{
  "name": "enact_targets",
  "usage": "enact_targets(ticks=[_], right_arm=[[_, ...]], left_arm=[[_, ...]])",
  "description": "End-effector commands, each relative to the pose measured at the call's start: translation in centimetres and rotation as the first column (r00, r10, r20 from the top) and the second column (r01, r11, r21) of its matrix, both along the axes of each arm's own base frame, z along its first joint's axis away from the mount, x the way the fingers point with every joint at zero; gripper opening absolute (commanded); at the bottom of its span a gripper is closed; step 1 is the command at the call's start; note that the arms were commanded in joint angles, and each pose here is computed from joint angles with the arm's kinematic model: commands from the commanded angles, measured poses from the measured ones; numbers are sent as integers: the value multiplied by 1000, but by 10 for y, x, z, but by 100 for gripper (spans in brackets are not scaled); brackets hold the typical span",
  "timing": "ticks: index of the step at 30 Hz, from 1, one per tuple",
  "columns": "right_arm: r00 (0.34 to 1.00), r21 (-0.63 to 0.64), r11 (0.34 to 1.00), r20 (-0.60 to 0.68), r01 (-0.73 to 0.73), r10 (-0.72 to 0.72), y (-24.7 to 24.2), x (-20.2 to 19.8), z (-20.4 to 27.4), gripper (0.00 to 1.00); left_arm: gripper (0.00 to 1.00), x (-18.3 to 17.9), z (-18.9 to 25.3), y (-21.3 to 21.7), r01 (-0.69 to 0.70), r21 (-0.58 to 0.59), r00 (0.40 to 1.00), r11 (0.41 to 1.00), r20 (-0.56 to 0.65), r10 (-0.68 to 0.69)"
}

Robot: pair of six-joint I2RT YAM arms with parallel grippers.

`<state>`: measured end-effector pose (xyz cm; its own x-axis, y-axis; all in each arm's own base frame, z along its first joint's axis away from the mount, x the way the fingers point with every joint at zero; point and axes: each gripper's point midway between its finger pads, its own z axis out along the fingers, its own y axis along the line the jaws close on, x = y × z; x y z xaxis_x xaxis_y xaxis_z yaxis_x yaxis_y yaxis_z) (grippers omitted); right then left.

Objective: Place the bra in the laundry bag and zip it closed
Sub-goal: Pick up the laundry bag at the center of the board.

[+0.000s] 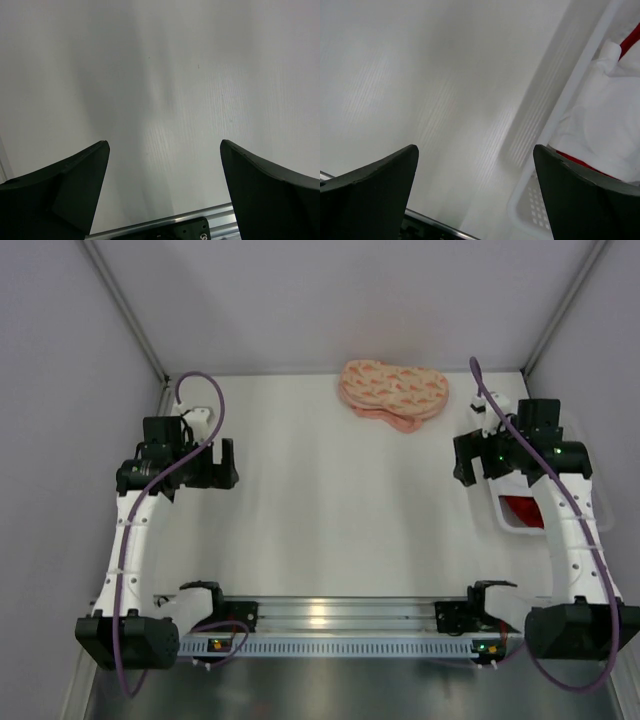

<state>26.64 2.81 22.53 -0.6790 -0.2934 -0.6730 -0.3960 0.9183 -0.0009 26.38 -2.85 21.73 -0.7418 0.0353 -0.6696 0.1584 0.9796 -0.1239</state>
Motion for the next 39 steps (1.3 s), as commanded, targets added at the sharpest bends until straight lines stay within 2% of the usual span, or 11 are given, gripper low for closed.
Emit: enact_targets(ticks=[1, 10, 18, 21, 27, 32, 39], right_arm=[[991, -47, 995, 99, -87, 91, 20, 32, 18, 99], [954, -218, 953, 167, -212, 251, 78, 131, 31, 99], [901, -353, 895, 233, -272, 366, 120, 225, 3, 99], [881, -384, 877, 251, -289, 400, 132, 250, -14, 89], [856, -446, 838, 251, -313, 453, 146, 286, -52, 78], [841, -464, 826, 262, -320, 473, 155, 307, -71, 74], [813, -494, 796, 263, -348, 519, 174, 321, -98, 73]], left_arm=[[98, 5, 18, -10, 54, -35, 997, 998, 59, -51], [98, 15, 53, -40, 213, -137, 971, 967, 141, -194], [98, 11, 75, -75, 341, -309, 937, 888, 184, -296], [99, 7, 81, -82, 372, -346, 926, 861, 198, -320], [99, 6, 77, -85, 387, -359, 921, 850, 190, -339], [99, 8, 71, -86, 396, -366, 918, 842, 179, -354], [99, 15, 58, -85, 368, -382, 930, 848, 139, -340]])
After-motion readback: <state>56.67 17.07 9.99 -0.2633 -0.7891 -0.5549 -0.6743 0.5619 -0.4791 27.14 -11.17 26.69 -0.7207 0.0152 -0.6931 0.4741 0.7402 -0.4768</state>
